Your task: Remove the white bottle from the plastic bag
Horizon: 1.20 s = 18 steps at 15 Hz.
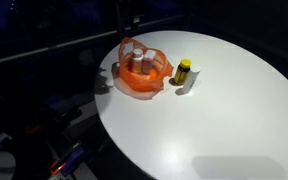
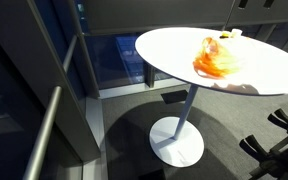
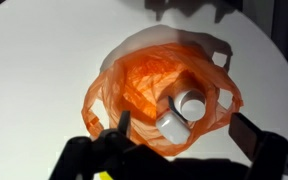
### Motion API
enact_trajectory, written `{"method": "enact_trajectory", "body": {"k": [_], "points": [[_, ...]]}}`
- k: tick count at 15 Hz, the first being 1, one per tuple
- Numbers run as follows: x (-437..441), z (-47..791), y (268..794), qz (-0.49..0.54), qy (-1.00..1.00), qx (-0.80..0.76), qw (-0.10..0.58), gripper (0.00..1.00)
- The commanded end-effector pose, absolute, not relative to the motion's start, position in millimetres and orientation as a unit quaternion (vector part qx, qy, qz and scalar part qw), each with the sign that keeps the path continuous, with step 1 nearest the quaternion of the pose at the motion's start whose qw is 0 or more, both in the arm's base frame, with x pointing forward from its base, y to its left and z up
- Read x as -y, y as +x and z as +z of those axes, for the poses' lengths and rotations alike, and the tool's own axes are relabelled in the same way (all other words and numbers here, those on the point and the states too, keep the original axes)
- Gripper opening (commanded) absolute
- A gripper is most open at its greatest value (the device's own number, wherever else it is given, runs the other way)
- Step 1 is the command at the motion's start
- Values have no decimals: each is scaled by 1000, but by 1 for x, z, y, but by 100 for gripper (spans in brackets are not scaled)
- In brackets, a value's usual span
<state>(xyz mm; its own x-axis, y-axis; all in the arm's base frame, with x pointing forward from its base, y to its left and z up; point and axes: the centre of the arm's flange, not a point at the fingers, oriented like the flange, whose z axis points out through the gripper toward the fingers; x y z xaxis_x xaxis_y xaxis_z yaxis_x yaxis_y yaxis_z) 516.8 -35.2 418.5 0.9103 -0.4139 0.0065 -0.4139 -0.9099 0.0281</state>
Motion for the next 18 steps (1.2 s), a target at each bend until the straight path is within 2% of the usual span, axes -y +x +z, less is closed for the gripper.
{"method": "enact_trajectory", "body": {"k": [1, 18], "points": [[36, 417, 533, -10, 972, 233, 20, 100], [51, 326, 605, -74, 966, 247, 5, 100]]}}
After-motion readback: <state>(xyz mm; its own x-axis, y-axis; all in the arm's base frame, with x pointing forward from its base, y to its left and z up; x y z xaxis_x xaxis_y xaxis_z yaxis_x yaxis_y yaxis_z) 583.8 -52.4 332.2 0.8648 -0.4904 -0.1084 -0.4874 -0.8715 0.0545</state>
